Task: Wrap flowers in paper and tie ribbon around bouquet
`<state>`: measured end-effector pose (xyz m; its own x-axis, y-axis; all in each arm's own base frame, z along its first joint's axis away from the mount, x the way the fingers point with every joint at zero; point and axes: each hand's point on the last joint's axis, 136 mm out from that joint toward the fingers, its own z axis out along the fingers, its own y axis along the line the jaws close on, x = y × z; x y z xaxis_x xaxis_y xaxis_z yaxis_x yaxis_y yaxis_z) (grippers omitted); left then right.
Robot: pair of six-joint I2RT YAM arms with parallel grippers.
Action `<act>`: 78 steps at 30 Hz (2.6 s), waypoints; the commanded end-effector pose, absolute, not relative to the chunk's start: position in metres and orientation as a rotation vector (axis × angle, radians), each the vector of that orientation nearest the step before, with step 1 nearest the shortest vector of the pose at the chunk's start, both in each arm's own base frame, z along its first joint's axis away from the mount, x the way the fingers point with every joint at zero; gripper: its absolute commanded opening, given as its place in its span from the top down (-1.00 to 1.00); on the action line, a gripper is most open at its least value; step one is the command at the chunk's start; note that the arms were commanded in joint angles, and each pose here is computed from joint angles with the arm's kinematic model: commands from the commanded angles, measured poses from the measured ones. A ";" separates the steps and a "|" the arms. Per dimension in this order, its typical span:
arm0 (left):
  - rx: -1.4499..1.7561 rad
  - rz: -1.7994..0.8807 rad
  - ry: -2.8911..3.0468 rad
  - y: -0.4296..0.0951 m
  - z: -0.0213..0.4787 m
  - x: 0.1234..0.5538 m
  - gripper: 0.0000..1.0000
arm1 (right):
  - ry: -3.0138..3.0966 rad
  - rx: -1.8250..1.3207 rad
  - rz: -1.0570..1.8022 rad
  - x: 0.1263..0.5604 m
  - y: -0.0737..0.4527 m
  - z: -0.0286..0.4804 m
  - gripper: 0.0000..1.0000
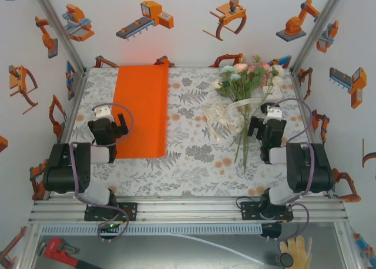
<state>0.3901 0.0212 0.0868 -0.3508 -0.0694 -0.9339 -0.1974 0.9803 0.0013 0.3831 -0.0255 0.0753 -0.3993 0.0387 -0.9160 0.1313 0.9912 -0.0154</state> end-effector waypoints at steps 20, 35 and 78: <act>-0.183 0.149 1.919 0.023 0.092 0.393 -0.94 | 1.929 0.133 -0.110 0.393 -0.030 0.089 -0.99; -0.194 0.163 1.880 0.025 0.112 0.387 -0.94 | 1.879 0.160 -0.128 0.380 -0.034 0.132 -0.99; -0.815 -0.155 2.576 0.055 0.059 0.313 -0.74 | 2.344 -0.427 0.787 0.293 0.390 0.147 -0.80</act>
